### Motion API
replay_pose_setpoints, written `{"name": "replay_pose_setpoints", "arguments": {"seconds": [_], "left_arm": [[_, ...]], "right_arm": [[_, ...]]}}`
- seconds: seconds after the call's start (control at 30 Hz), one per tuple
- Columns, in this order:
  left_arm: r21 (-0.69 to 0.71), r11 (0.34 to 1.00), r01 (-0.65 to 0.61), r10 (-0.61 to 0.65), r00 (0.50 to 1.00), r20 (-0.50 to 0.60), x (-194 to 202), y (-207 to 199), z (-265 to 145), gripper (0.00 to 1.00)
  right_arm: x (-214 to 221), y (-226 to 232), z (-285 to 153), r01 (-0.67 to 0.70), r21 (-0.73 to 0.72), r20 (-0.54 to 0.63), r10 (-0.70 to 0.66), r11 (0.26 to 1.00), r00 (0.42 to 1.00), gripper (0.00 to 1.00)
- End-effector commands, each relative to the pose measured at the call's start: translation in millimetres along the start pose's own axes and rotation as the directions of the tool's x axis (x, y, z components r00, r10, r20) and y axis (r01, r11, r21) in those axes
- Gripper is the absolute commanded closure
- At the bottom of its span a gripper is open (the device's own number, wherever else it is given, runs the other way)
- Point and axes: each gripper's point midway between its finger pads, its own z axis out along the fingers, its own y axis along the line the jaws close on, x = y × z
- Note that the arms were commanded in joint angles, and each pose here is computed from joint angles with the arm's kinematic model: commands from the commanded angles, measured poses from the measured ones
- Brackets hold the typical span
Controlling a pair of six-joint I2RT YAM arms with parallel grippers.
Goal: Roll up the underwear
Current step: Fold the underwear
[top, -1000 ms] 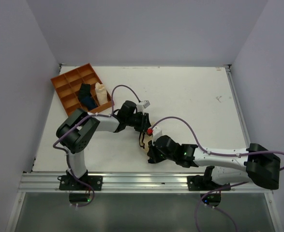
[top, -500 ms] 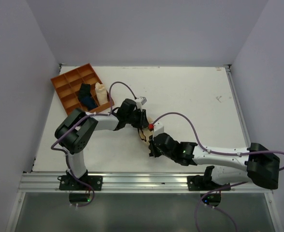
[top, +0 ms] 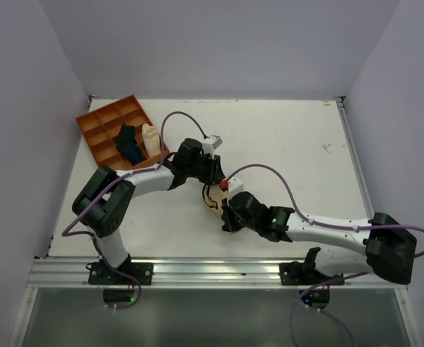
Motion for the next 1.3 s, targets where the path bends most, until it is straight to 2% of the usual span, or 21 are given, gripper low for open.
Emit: {"name": "replay_pose_setpoints", "arguments": {"seconds": [0.0,0.13,0.27,0.5,0.7,0.8,0.83,1.03,1.27], "left_arm": [[0.059,0.998,-0.030,0.034,0.997,-0.067,11,2,15,0.68],[0.035,0.999,-0.020,0.022,0.998,-0.064,17,11,23,0.69],[0.000,0.999,-0.033,0.033,0.995,-0.093,20,22,32,0.70],[-0.024,0.997,-0.073,0.070,0.994,-0.087,14,27,34,0.71],[-0.048,0.996,-0.077,0.072,0.994,-0.083,11,30,33,0.71],[-0.095,0.993,-0.064,0.059,0.997,-0.051,2,33,27,0.70],[-0.101,0.993,-0.062,0.061,0.998,-0.018,-8,31,21,0.66],[-0.210,0.978,-0.020,0.044,0.993,0.113,-46,37,-8,0.62],[-0.279,0.960,0.000,0.058,0.978,0.201,-65,37,-36,0.62]], "right_arm": [[-27,7,-1,-0.019,-0.050,0.044,0.022,0.999,0.999,1.00],[-38,-8,3,-0.105,-0.087,0.025,0.107,0.991,0.994,1.00],[-45,-13,6,-0.114,-0.100,0.007,0.115,0.988,0.993,1.00],[-38,-30,20,-0.170,-0.112,-0.050,0.165,0.979,0.985,1.00],[-40,-38,25,-0.211,-0.137,-0.054,0.206,0.968,0.977,1.00],[-38,-46,28,-0.232,-0.126,-0.061,0.226,0.964,0.972,1.00],[-36,-46,27,-0.238,-0.131,-0.070,0.230,0.962,0.971,1.00],[-40,-51,30,-0.256,-0.140,-0.052,0.251,0.957,0.967,1.00],[-43,-61,32,-0.294,-0.157,-0.046,0.290,0.943,0.956,1.00]]}}
